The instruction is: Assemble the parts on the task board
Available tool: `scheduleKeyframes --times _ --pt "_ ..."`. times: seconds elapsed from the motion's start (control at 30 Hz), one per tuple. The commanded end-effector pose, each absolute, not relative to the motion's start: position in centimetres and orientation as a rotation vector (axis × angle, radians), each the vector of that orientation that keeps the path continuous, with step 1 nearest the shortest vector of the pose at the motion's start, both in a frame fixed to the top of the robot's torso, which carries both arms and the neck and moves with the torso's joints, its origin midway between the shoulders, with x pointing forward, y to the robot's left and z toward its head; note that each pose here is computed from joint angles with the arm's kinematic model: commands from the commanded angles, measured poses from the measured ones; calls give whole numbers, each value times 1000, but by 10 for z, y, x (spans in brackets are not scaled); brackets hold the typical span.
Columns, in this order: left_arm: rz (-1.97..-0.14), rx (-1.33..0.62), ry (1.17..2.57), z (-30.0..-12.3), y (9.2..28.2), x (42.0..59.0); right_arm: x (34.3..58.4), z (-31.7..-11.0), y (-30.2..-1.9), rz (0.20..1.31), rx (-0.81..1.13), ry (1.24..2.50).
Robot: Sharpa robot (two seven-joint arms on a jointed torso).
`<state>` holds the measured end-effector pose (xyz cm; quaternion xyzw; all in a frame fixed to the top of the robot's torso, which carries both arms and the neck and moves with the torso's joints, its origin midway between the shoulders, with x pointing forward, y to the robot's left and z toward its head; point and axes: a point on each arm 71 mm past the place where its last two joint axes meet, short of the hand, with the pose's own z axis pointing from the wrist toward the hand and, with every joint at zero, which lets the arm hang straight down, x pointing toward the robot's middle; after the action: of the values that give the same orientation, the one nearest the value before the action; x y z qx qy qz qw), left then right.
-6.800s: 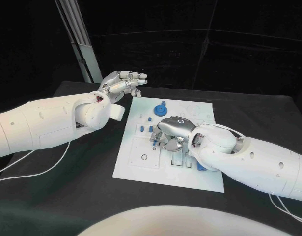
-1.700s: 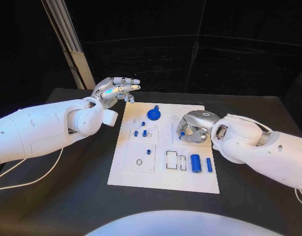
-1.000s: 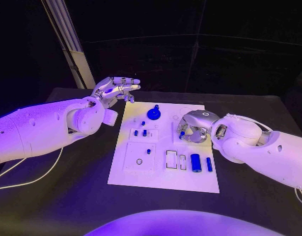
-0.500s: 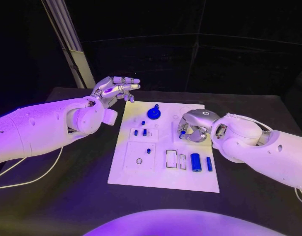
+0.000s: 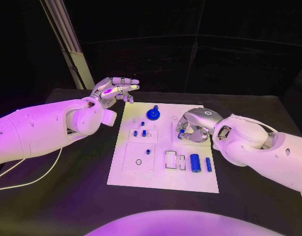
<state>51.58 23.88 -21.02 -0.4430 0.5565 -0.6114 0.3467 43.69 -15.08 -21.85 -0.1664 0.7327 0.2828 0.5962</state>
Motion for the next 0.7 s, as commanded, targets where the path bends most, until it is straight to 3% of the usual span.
scheduleKeyframes --times 0.03,0.23,0.47,0.7 --pt "-1601 -1147 1443 -209 238 516 433 -211 -149 699 -353 1665" --pt "-1602 -1147 1444 -209 238 516 419 -201 -133 785 -349 1646" --pt "-1608 -1145 1447 -209 235 517 405 -191 -95 936 -376 1605" --pt "-1615 -1142 1449 -209 232 517 401 -194 -63 1027 -410 1595"
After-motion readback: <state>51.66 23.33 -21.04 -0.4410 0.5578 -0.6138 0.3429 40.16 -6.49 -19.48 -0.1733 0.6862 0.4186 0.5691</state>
